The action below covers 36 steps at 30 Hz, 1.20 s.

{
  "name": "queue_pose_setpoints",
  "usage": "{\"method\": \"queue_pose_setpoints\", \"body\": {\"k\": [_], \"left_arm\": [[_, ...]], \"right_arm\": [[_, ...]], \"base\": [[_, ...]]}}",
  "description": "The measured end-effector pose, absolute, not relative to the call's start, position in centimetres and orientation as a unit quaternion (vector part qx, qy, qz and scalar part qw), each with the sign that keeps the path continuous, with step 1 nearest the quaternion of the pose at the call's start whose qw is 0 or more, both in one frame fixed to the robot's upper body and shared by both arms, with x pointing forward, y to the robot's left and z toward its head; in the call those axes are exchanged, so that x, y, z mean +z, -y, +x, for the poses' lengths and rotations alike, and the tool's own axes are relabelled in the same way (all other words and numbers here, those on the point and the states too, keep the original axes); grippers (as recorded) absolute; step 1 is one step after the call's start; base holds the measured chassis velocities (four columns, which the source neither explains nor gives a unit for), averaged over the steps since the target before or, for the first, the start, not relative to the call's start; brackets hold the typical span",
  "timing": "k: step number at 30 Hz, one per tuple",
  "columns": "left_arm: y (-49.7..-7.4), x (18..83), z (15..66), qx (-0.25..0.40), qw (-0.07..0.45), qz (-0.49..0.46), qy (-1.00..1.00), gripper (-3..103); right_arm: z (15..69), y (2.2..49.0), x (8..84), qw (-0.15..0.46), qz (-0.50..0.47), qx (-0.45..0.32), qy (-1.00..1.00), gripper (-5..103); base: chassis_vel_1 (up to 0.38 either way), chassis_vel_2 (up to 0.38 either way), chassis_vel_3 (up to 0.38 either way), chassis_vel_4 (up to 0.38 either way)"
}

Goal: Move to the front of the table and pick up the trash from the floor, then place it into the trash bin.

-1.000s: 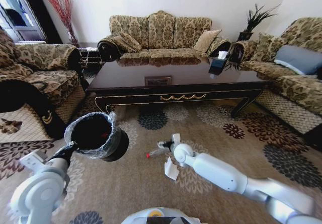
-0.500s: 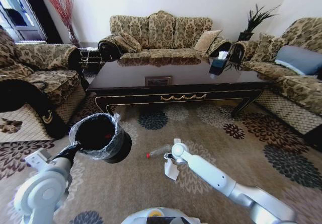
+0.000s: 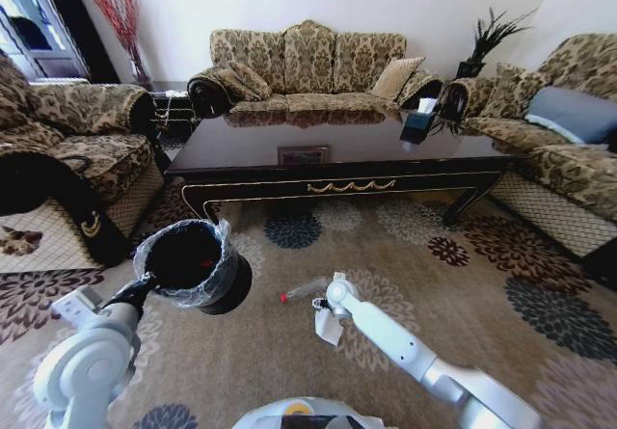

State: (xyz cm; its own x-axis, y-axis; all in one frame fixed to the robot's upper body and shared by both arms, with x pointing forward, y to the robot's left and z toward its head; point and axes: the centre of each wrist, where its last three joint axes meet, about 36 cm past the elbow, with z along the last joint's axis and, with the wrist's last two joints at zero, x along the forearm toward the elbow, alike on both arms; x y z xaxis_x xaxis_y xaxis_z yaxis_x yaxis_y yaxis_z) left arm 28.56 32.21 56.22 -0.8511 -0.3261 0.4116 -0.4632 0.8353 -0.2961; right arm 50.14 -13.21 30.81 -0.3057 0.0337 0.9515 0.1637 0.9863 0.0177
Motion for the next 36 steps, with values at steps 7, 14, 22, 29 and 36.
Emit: {"method": "queue_pose_setpoints", "body": {"k": [7, 14, 22, 29, 36], "left_arm": [[-32.3, 56.1, 28.8, 0.196, 0.175, 0.21, 0.942, 4], [-32.4, 56.2, 28.8, 0.194, 0.175, 0.208, 0.943, 4], [-32.3, 56.1, 28.8, 0.186, 0.174, 0.208, 0.944, 4], [-31.9, 56.1, 28.7, 0.186, 0.175, 0.202, 0.945, 4], [-31.7, 56.0, 28.7, 0.186, 0.176, 0.2, 0.946, 4]], "right_arm": [[49.3, 13.1, 28.4, 0.577, -0.067, -0.022, 0.814, 88], [49.0, 13.6, 27.8, 0.575, -0.071, -0.01, 0.815, 61], [48.3, 14.3, 29.2, 0.558, -0.063, -0.003, 0.827, 39], [47.8, 15.6, 31.8, 0.53, -0.06, 0.017, 0.845, 7], [47.7, 16.5, 35.7, 0.482, -0.05, 0.011, 0.874, 0]], "base": [[0.0, 0.0, 0.0, 0.0], [0.0, 0.0, 0.0, 0.0], [0.0, 0.0, 0.0, 0.0], [0.0, 0.0, 0.0, 0.0], [0.0, 0.0, 0.0, 0.0]]}}
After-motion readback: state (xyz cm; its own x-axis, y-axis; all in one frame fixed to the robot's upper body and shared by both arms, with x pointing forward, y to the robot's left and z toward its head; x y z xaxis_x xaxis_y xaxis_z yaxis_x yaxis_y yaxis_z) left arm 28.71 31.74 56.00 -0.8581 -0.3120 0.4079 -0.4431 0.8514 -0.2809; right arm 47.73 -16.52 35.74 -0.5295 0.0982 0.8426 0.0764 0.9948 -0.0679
